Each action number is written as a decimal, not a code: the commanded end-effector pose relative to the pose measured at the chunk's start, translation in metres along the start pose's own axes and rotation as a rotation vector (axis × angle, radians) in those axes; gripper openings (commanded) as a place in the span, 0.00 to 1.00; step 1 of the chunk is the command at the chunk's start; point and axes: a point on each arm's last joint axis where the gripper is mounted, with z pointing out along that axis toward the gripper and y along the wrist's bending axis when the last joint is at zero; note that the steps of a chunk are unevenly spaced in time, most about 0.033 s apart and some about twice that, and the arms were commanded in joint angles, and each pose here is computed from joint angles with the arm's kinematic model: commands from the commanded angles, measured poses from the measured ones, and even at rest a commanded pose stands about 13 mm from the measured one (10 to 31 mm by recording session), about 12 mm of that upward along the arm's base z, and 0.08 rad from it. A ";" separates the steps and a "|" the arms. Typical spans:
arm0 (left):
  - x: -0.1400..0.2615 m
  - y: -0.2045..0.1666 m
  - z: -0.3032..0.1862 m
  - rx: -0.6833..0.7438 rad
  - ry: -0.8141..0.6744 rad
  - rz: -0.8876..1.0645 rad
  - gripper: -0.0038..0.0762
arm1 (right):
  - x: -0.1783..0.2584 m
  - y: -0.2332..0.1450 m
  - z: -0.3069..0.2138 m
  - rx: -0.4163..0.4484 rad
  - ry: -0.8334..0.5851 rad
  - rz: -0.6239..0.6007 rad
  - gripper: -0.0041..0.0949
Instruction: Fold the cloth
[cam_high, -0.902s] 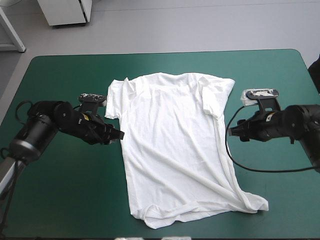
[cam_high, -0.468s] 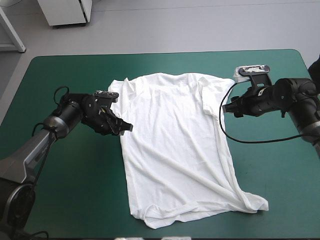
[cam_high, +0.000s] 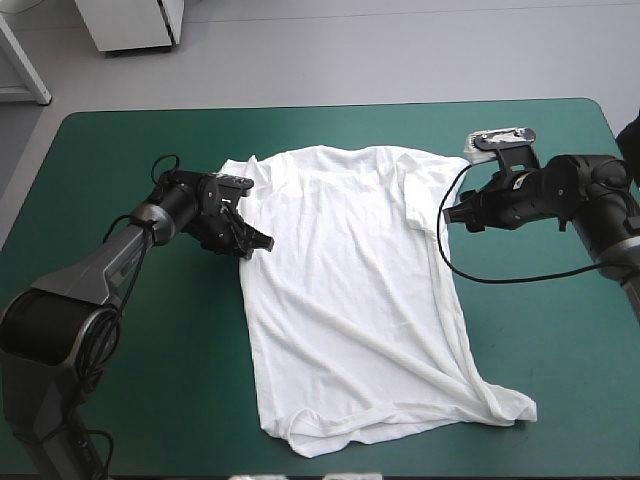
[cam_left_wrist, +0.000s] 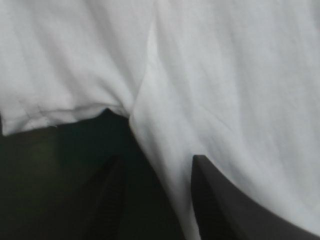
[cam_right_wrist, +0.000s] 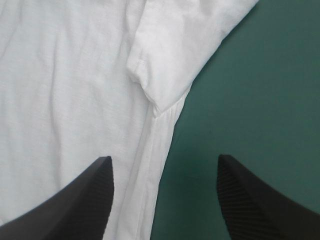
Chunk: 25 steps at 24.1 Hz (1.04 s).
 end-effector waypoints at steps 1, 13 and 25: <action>-0.010 -0.003 -0.016 0.009 -0.060 -0.013 0.45 | -0.012 0.001 -0.018 0.009 -0.114 -0.016 0.62; -0.006 -0.014 0.020 0.113 0.054 -0.014 0.15 | -0.006 -0.006 0.046 -0.021 0.090 0.012 0.62; -0.004 -0.020 0.017 0.149 0.082 0.027 0.04 | 0.008 0.005 0.114 -0.092 0.280 -0.003 0.62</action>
